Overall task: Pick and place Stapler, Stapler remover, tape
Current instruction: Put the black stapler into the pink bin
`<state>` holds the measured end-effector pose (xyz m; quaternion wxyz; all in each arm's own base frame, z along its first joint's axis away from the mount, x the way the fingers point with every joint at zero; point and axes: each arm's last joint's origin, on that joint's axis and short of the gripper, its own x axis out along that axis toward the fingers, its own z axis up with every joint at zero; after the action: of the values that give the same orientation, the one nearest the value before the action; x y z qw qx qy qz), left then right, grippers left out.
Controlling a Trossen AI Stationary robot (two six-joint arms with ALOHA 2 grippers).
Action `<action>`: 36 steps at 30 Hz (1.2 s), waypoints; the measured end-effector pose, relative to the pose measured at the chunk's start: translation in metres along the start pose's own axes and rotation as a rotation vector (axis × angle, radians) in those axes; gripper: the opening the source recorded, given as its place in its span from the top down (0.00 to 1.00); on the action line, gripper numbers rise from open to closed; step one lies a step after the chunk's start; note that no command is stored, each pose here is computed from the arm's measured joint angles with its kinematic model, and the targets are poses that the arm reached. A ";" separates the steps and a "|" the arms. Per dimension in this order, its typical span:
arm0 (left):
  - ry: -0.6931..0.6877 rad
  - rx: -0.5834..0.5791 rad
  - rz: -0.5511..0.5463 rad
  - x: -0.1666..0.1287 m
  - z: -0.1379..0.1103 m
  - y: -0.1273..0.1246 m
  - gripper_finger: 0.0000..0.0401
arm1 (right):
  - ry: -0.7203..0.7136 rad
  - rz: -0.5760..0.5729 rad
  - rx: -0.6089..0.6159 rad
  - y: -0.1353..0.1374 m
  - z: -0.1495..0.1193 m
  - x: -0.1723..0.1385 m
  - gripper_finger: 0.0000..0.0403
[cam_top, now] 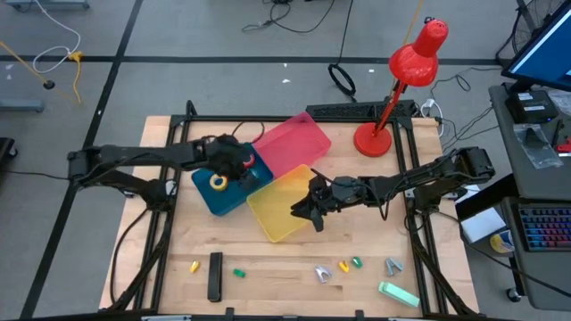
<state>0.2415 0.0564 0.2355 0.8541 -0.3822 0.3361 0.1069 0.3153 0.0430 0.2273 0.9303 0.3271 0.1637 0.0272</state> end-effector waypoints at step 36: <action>0.502 -0.841 0.257 -0.006 -0.212 -0.113 0.47 | -0.078 0.092 -0.187 -0.032 -0.014 -0.090 0.75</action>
<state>0.1825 -0.1745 0.2029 0.4992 -0.6625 0.5033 0.2421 0.2240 0.0123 0.2232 0.9602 0.2469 0.1087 0.0721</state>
